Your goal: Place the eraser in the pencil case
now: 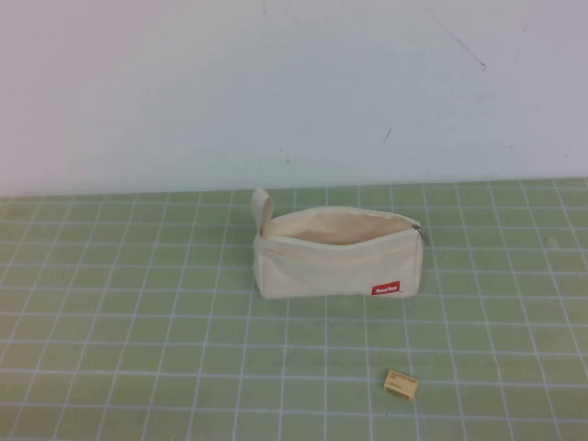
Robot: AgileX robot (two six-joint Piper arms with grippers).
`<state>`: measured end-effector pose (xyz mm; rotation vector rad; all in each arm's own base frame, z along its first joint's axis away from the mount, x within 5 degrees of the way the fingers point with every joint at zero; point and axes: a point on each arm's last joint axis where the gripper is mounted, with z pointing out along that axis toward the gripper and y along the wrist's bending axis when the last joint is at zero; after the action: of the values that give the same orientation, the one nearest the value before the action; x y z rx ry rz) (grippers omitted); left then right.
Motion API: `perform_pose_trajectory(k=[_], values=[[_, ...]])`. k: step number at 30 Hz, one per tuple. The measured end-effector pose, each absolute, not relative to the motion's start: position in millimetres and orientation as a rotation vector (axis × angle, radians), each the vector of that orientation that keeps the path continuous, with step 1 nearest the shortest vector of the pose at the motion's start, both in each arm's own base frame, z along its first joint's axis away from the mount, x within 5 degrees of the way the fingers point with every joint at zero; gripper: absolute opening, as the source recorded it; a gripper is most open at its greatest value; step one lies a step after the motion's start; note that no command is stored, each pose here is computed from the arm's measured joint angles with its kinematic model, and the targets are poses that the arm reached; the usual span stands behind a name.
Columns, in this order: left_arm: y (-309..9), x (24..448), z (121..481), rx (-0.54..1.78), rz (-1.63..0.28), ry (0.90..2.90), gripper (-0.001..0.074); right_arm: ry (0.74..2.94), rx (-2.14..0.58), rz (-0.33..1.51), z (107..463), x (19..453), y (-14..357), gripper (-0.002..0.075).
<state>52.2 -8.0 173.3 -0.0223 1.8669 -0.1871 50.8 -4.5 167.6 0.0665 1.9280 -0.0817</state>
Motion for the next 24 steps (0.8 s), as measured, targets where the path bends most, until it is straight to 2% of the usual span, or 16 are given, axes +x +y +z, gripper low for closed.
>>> perform_pose_trajectory(k=[24], values=[[-8.0,52.2,173.3,-0.022,-0.187,1.867,-0.0001,1.917,0.067,-0.081,168.5,51.1,-4.5,-0.0001]])
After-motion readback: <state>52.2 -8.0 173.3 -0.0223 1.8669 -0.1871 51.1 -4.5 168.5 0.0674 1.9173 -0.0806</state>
